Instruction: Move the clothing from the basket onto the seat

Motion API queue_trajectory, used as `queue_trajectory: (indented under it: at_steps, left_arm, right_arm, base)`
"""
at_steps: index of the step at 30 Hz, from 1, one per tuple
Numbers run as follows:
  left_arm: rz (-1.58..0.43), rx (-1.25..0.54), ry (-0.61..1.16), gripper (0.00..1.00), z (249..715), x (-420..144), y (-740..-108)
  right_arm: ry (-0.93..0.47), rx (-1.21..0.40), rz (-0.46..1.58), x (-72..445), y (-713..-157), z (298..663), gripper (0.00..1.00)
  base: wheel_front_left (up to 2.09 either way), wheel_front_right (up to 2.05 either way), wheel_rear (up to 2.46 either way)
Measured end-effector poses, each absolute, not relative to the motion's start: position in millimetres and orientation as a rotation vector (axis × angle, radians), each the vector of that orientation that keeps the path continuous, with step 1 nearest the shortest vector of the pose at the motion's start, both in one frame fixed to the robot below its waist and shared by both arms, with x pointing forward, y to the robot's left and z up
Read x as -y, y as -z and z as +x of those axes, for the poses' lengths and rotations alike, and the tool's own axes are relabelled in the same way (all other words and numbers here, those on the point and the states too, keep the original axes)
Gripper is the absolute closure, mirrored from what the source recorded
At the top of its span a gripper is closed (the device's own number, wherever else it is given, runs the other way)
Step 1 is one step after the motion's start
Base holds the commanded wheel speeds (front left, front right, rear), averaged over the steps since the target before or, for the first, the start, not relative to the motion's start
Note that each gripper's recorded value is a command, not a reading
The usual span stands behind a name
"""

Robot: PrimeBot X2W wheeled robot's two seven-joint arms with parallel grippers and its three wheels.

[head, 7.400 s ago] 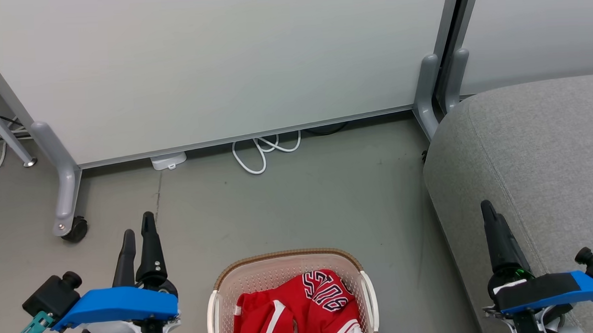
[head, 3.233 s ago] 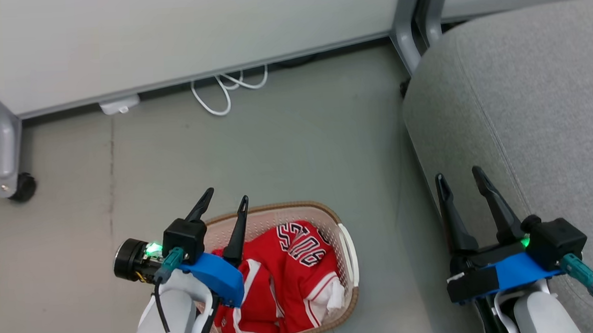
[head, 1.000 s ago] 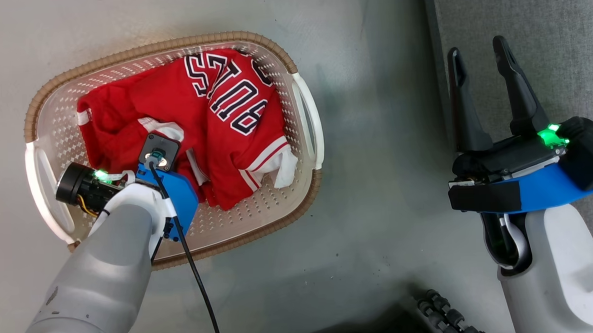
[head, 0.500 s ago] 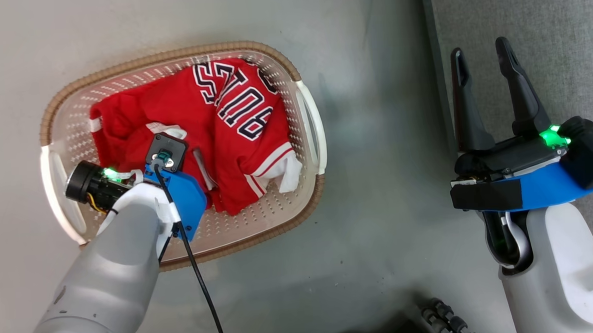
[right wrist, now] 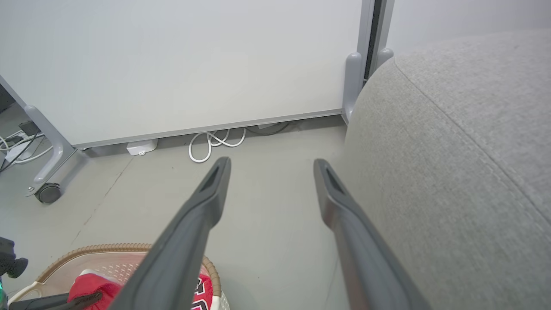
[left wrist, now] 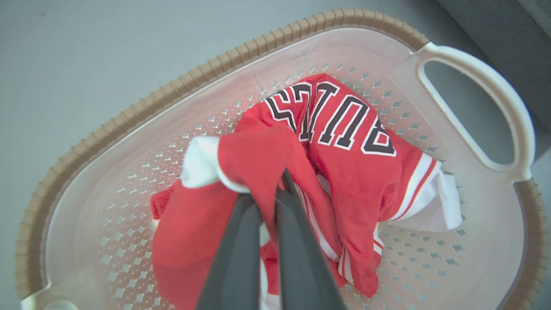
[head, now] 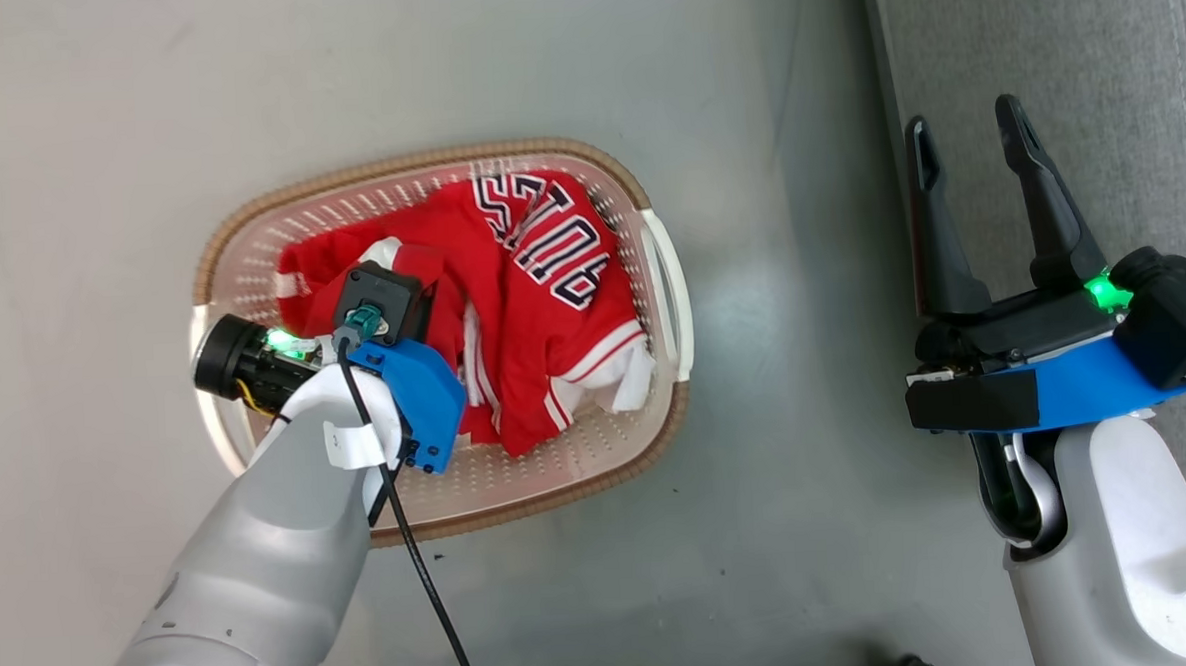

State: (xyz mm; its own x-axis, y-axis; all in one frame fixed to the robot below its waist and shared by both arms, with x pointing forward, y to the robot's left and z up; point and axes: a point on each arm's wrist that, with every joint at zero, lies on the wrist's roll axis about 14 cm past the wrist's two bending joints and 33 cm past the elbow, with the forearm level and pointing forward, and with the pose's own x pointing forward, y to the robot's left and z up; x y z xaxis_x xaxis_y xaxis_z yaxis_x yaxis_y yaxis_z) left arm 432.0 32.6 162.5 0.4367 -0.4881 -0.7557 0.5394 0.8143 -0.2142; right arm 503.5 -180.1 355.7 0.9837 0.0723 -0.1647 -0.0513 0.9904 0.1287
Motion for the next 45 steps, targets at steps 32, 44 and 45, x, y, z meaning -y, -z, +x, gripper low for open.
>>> queue_trajectory:
  at_steps: [32, 44, 45]
  left_arm:
    - [-0.078, -0.284, 0.549, 1.00, 484, -24, -390]
    - [-0.052, -0.039, 0.587, 1.00, 478, -13, -490]
    - [-0.051, -0.023, 0.589, 1.00, 477, -12, -497]
  right_arm:
    - [-0.115, -0.012, 0.130, 159, -454, 463, 0.00]
    - [-0.109, 0.050, 0.140, 161, -491, 425, 0.00]
    - [-0.107, 0.055, 0.141, 162, -493, 422, 0.00]
  base:
    - [0.00, 0.00, 0.00]
    - [0.00, 0.00, 0.00]
    - [0.00, 0.00, 0.00]
